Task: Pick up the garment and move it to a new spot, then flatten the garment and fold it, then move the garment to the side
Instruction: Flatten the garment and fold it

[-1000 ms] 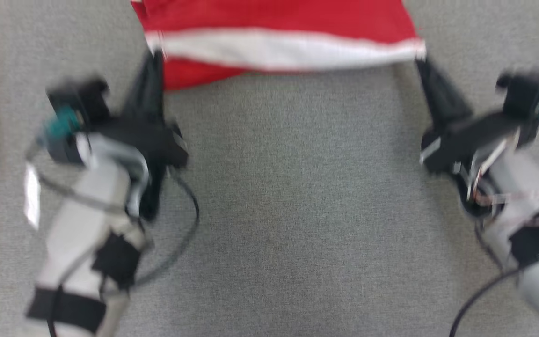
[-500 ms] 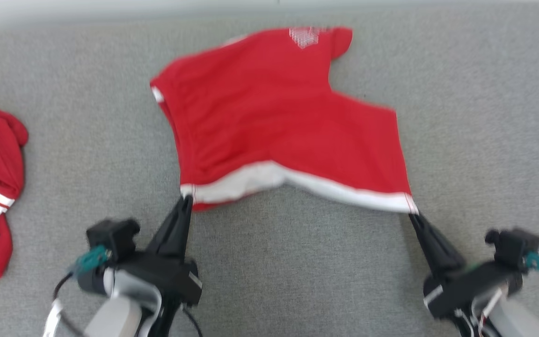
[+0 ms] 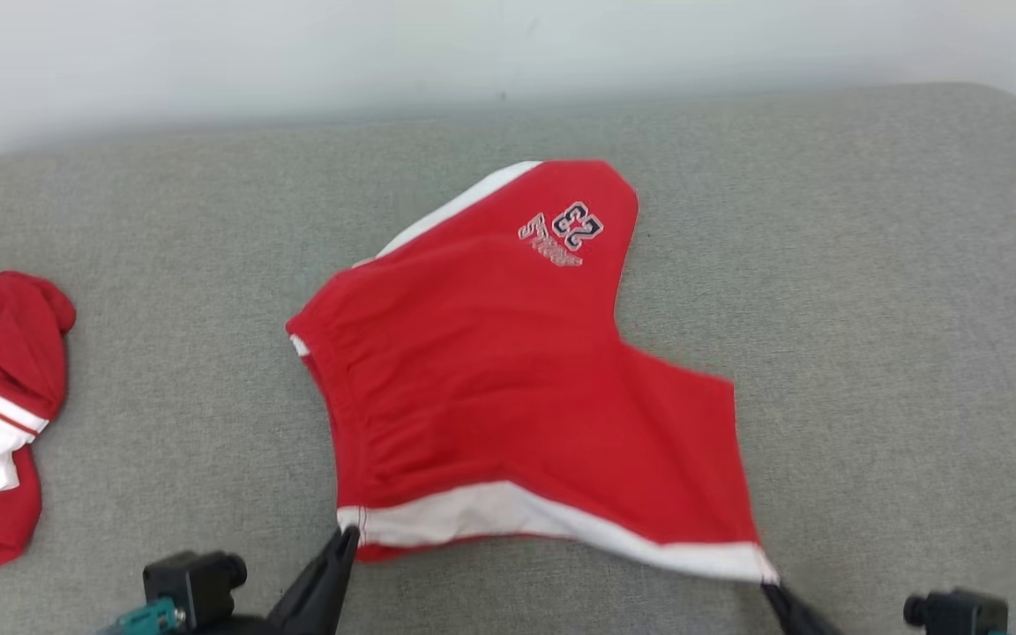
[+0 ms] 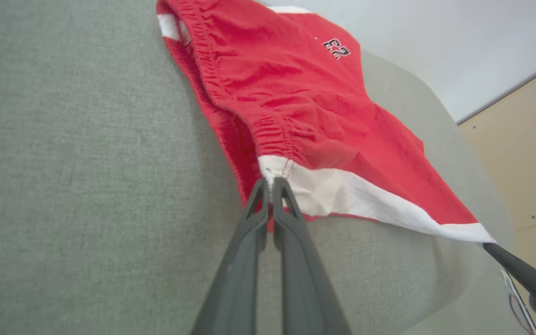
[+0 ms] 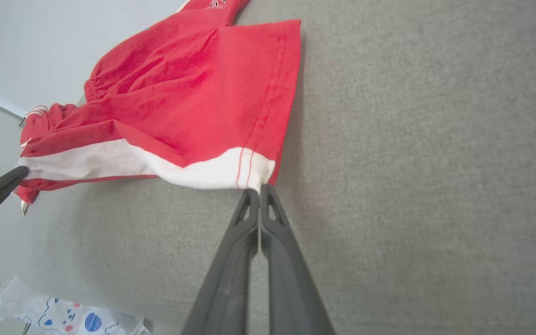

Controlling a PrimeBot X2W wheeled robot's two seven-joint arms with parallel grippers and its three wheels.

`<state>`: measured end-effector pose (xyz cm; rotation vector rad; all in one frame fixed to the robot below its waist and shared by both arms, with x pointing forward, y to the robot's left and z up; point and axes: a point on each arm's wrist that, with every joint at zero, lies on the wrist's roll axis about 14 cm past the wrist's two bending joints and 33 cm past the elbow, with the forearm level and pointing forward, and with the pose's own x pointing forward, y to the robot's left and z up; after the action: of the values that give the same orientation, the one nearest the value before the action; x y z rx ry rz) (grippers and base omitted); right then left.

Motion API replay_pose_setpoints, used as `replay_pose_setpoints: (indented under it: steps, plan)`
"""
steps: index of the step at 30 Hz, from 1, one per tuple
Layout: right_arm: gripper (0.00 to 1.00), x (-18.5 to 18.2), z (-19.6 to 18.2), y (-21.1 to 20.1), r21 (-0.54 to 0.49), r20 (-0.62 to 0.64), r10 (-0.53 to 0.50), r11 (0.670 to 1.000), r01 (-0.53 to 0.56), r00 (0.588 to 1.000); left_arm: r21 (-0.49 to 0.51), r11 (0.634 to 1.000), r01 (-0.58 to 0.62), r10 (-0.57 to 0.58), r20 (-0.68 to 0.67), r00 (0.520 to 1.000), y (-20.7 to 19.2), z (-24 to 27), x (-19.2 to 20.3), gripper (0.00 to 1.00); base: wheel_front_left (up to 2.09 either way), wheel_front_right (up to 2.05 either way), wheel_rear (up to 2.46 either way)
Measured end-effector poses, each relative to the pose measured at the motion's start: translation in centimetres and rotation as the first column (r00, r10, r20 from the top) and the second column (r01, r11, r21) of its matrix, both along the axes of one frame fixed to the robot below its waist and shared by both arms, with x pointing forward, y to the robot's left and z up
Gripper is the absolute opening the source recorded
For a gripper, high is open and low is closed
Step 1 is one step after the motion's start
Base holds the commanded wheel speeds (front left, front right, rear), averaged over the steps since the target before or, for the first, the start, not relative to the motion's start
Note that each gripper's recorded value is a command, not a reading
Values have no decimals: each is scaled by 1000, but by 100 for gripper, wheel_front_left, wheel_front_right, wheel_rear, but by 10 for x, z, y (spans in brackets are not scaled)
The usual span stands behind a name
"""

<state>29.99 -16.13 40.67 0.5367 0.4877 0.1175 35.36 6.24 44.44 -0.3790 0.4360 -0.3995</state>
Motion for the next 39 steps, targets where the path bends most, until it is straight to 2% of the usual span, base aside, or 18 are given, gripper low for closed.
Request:
replay_pose_setpoints:
  steps: [6,11,17,21,23,27,34,39]
  plan:
    - [0,-32,-2,-3,-28,-108,-6,1000,2,994,22,1000,-9,11,-87,996,10,-8,-20,0,0,0,0]
    - [0,-41,6,-11,-64,-138,-19,998,10,990,33,999,-4,9,-156,988,16,-14,-34,0,0,0,0]
    - [0,-25,26,-18,-100,-70,-32,995,24,997,32,999,-23,27,-130,991,21,-5,-29,0,0,0,0]
    - [0,-5,42,-23,-125,9,-37,991,38,999,26,999,-28,30,-92,995,21,3,-20,0,0,0,0]
    - [0,20,60,-28,-144,105,-44,988,59,994,17,999,-33,34,-40,999,19,14,-6,0,0,0,0]
    - [0,47,74,-27,-175,181,-17,983,49,983,20,999,-32,32,5,999,17,21,10,0,0,0,0]
    - [0,118,88,-19,-267,258,113,963,-41,960,4,1000,-11,11,59,998,7,26,47,0,0,0,0]
    - [0,172,93,-12,-315,300,181,945,-82,937,-34,998,-51,55,128,990,7,35,84,0,0,0,0]
